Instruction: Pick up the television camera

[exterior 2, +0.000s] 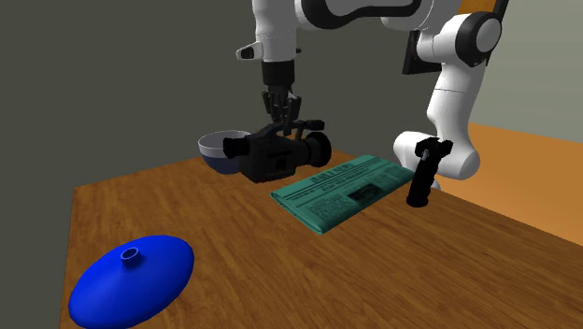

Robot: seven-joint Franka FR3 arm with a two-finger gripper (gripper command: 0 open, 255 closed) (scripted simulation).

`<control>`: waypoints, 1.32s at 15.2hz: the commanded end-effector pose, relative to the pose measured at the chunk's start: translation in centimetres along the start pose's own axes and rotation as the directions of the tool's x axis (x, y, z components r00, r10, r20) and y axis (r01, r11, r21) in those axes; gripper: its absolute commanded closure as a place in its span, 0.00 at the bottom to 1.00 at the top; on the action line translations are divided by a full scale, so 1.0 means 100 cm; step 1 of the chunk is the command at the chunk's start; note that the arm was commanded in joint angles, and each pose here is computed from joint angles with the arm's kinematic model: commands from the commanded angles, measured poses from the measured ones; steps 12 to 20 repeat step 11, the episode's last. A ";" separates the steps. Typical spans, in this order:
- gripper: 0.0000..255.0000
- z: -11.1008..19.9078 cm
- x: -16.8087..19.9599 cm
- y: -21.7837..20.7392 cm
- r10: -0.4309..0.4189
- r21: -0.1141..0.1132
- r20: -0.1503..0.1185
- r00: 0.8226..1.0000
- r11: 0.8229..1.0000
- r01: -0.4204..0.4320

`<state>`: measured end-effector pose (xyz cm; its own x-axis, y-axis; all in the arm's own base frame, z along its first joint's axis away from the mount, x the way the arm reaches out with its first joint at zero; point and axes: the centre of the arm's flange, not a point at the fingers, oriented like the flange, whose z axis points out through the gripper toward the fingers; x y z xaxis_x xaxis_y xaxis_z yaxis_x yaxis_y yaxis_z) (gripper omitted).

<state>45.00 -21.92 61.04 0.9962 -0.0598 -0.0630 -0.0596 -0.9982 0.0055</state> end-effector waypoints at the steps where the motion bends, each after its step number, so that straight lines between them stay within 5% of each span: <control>1: 1.00 -0.012 -0.001 0.002 0.000 -0.001 -0.002 1.000 1.000 0.000; 9: 1.00 -0.054 -0.004 0.002 0.000 -0.001 -0.002 1.000 1.000 0.000; 20: 1.00 -0.055 -0.004 0.002 0.000 -0.001 -0.002 1.000 1.000 0.000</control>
